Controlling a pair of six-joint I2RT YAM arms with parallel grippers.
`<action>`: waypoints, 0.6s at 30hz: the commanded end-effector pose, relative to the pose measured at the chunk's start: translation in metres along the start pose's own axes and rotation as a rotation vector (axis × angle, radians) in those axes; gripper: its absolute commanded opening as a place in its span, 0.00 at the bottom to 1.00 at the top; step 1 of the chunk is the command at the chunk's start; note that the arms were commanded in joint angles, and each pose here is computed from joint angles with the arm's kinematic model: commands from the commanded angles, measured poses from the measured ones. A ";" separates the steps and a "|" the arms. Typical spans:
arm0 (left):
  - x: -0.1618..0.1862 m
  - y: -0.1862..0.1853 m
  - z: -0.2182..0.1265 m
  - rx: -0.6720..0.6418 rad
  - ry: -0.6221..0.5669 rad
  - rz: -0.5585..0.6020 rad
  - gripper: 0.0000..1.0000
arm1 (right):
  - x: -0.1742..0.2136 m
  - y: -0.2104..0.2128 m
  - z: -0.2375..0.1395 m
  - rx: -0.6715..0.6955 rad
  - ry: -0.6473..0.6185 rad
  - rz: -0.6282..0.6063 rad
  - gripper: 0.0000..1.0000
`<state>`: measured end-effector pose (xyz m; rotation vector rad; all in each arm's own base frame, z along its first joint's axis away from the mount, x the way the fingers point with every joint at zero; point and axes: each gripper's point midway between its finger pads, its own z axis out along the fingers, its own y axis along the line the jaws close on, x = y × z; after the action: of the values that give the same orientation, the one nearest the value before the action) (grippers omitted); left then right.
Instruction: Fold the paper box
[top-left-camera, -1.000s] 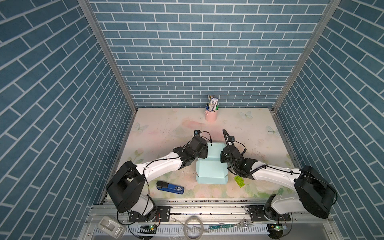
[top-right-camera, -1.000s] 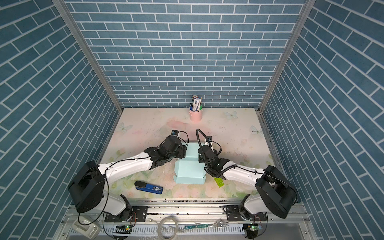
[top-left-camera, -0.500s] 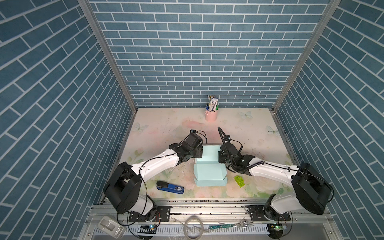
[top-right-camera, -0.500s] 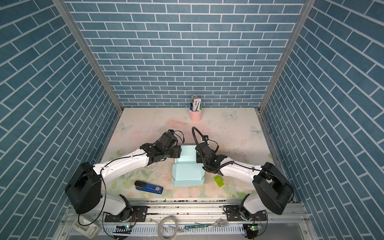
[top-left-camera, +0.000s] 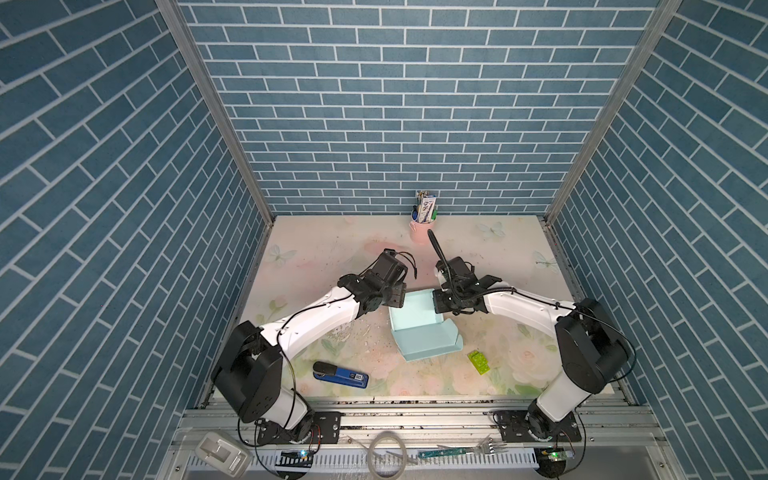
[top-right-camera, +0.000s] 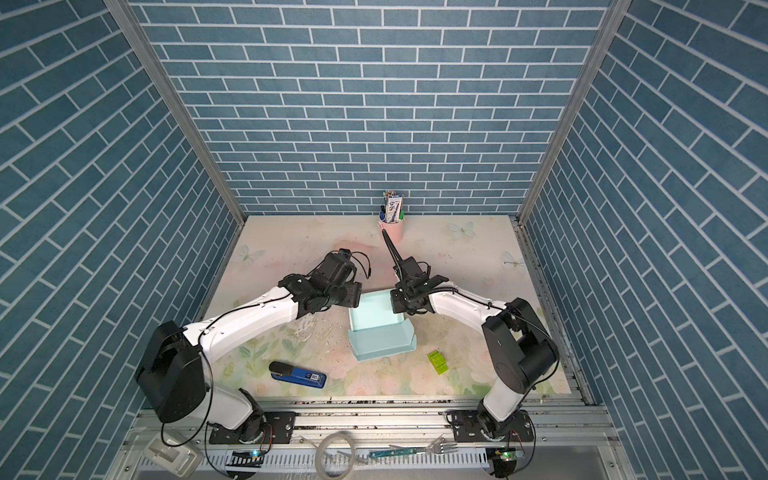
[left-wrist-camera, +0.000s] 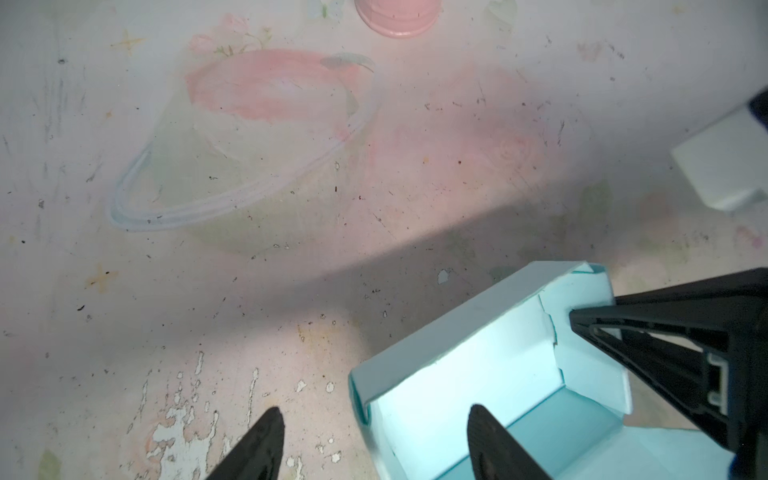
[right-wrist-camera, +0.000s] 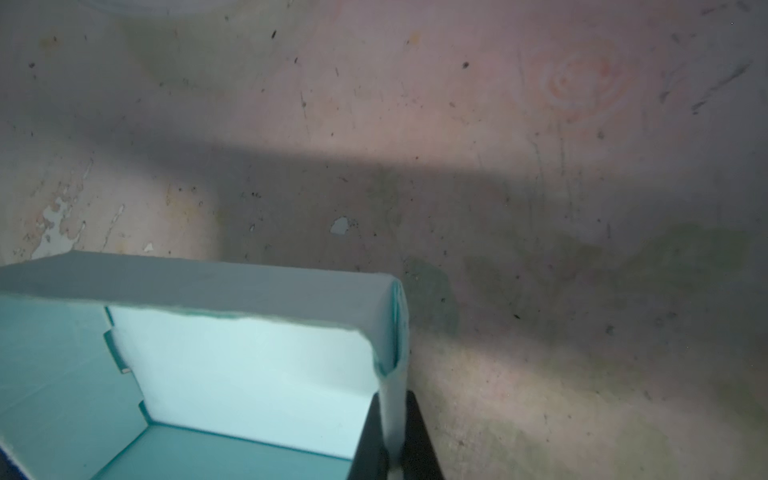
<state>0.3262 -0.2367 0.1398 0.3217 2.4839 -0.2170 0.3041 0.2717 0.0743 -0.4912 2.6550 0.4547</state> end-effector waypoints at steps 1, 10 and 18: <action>0.002 -0.010 0.012 0.041 0.046 0.096 0.71 | 0.018 0.004 0.000 -0.038 0.126 -0.101 0.00; 0.008 -0.018 0.029 0.073 0.085 0.254 0.64 | 0.019 0.003 0.004 -0.080 0.185 -0.165 0.00; 0.024 -0.032 0.040 0.107 0.102 0.336 0.57 | 0.018 -0.002 0.011 -0.061 0.200 -0.194 0.00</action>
<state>0.3241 -0.2634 0.1013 0.7277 2.5000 -0.1913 0.2934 0.2694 0.0562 -0.7752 2.7515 0.4574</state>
